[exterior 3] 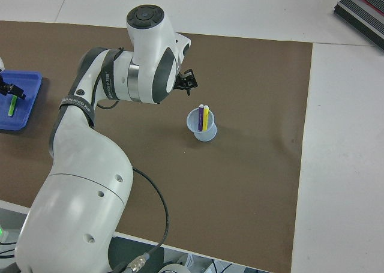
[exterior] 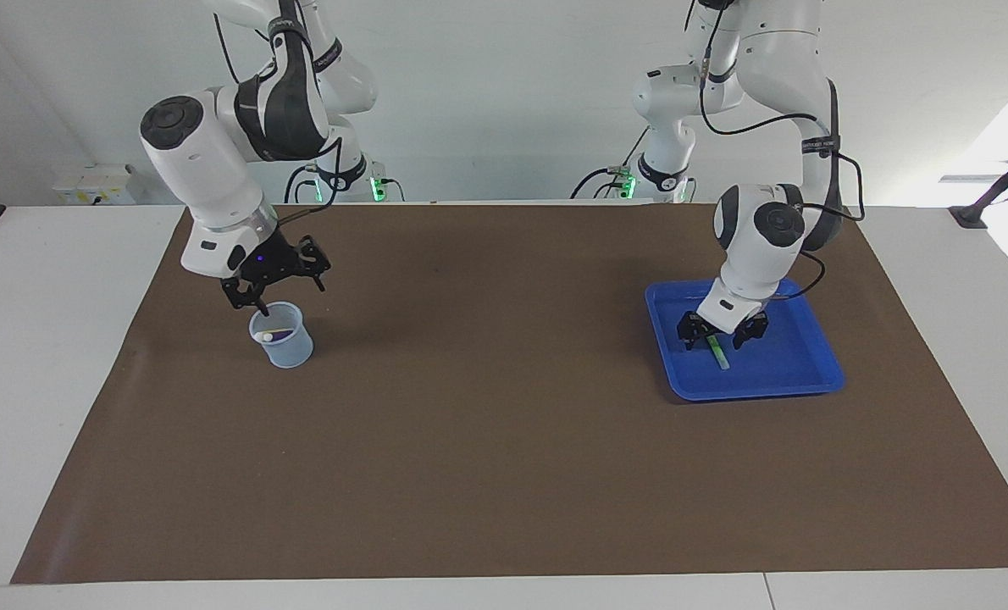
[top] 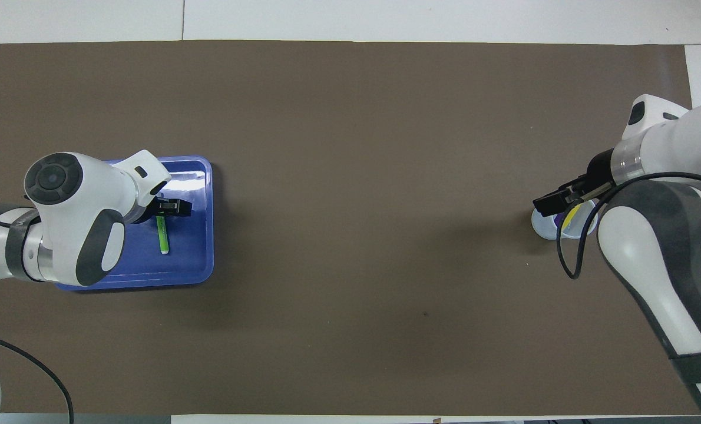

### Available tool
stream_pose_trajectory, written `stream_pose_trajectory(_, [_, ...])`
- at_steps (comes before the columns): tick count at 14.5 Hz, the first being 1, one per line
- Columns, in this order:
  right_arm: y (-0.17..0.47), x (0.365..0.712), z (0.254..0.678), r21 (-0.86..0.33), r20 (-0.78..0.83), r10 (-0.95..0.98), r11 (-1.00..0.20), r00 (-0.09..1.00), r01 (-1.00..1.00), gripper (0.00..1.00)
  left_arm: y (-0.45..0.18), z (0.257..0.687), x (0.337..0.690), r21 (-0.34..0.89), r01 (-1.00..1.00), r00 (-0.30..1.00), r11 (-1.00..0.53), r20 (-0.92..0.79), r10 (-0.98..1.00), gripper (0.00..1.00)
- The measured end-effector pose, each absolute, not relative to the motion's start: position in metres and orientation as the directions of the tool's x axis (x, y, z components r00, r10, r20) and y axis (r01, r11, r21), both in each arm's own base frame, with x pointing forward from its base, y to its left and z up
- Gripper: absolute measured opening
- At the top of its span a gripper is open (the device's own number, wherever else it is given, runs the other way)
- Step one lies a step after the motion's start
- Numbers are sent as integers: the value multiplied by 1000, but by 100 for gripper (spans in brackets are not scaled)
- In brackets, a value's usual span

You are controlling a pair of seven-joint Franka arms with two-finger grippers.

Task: Transfer and insert pens with both arms
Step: 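Grasp the green pen with the left gripper while the right gripper returns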

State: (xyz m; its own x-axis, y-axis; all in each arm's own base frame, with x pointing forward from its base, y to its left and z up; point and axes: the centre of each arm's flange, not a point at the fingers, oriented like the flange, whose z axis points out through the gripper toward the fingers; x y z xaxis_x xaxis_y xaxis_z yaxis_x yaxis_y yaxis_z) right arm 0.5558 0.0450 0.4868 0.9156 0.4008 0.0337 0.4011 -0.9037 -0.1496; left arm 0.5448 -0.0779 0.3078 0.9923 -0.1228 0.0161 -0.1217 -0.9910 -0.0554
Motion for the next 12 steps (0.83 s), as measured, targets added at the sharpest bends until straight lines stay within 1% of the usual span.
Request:
stream_pose_trajectory(1, [51, 555, 493, -198, 33, 362, -912, 932, 361, 100, -73, 308, 545, -56, -120, 993, -991, 17, -121, 98])
stream_pose_trajectory(2, [56, 555, 498, -248, 29, 313, -918, 949, 310, 100, -70, 307, 546, -56, -119, 993, -991, 17, -120, 95])
stream_pose_trajectory(3, [61, 554, 502, -307, 26, 250, -919, 968, 246, 100, -68, 307, 546, -55, -118, 993, -992, 17, -119, 95])
stream_pose_trajectory(4, [67, 554, 505, -366, 18, 193, -912, 981, 186, 100, -68, 305, 547, -54, -117, 993, -992, 20, -118, 93])
stream_pose_trajectory(5, [72, 554, 507, -430, 2, 134, -894, 991, 122, 100, -68, 304, 547, -52, -117, 993, -992, 24, -118, 92])
stream_pose_trajectory(6, [78, 553, 510, -486, -19, 79, -872, 997, 59, 100, -68, 302, 548, -51, -117, 993, -992, 25, -119, 88])
stream_pose_trajectory(7, [82, 553, 513, -521, -40, 38, -853, 998, 12, 100, -68, 300, 548, -50, -117, 993, -992, 26, -119, 88])
stream_pose_trajectory(9, [95, 553, 517, -571, -83, -24, -818, 996, -67, 100, -69, 300, 549, -48, -118, 992, -992, 31, -120, 66])
stream_pose_trajectory(10, [103, 552, 519, -593, -107, -51, -798, 993, -105, 100, -70, 300, 549, -48, -119, 992, -992, 34, -121, 56])
stream_pose_trajectory(11, [110, 552, 521, -613, -129, -73, -778, 989, -138, 100, -70, 300, 549, -48, -119, 992, -992, 34, -121, 56])
stream_pose_trajectory(12, [116, 551, 524, -626, -144, -86, -763, 986, -158, 100, -70, 301, 549, -48, -120, 992, -992, 35, -121, 51])
